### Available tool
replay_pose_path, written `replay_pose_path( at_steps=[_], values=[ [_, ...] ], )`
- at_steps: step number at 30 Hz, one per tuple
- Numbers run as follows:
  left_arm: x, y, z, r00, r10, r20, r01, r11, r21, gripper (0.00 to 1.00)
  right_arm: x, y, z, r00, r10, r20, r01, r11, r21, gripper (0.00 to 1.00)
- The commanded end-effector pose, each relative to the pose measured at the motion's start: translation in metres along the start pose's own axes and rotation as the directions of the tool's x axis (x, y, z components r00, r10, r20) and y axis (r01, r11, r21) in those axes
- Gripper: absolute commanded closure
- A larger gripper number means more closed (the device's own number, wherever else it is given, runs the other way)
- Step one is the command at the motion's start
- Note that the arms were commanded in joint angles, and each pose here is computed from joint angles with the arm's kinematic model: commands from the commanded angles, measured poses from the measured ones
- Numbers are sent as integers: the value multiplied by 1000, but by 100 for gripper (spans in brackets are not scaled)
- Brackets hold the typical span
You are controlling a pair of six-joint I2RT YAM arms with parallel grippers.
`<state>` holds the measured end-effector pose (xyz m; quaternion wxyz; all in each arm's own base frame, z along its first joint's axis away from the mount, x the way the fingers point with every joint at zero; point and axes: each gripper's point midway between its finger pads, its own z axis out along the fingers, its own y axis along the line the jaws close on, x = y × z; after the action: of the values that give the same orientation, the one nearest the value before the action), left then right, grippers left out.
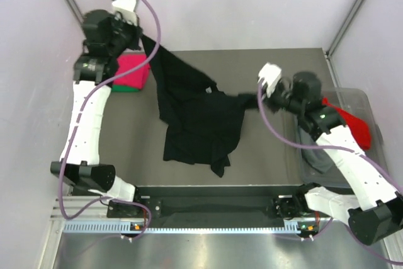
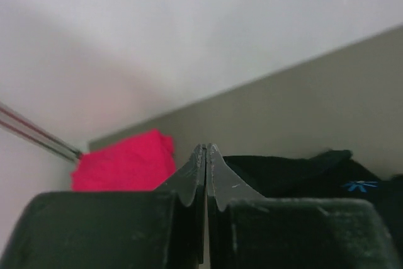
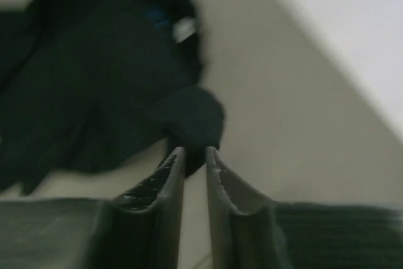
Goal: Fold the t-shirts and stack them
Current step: Flatten the tshirt out
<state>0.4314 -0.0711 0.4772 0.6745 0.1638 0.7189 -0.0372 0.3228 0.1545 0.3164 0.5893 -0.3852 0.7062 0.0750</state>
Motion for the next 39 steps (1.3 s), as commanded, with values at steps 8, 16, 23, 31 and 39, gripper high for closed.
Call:
replay_pose_path(
  at_steps=[8,16,23,31,39],
  values=[
    [84,-108,69,981,-38,-188,87,963,254,100,32,100,6,999,-47,9,46,891,-451,51],
    [117,-82,60,967,-92,-236,100,995,24,55,50,92,92,993,-75,-87,26,886,-464,57],
    [183,-164,-44,908,26,-419,168,893,418,43,75,71,158,981,-83,-178,-1,906,-424,58],
    [269,-264,-112,773,250,-583,283,687,670,48,116,72,213,946,-11,-325,-139,890,-434,55],
    [323,-267,-120,676,198,-710,367,746,556,46,130,56,232,929,21,-368,-173,907,-384,54]
  ],
)
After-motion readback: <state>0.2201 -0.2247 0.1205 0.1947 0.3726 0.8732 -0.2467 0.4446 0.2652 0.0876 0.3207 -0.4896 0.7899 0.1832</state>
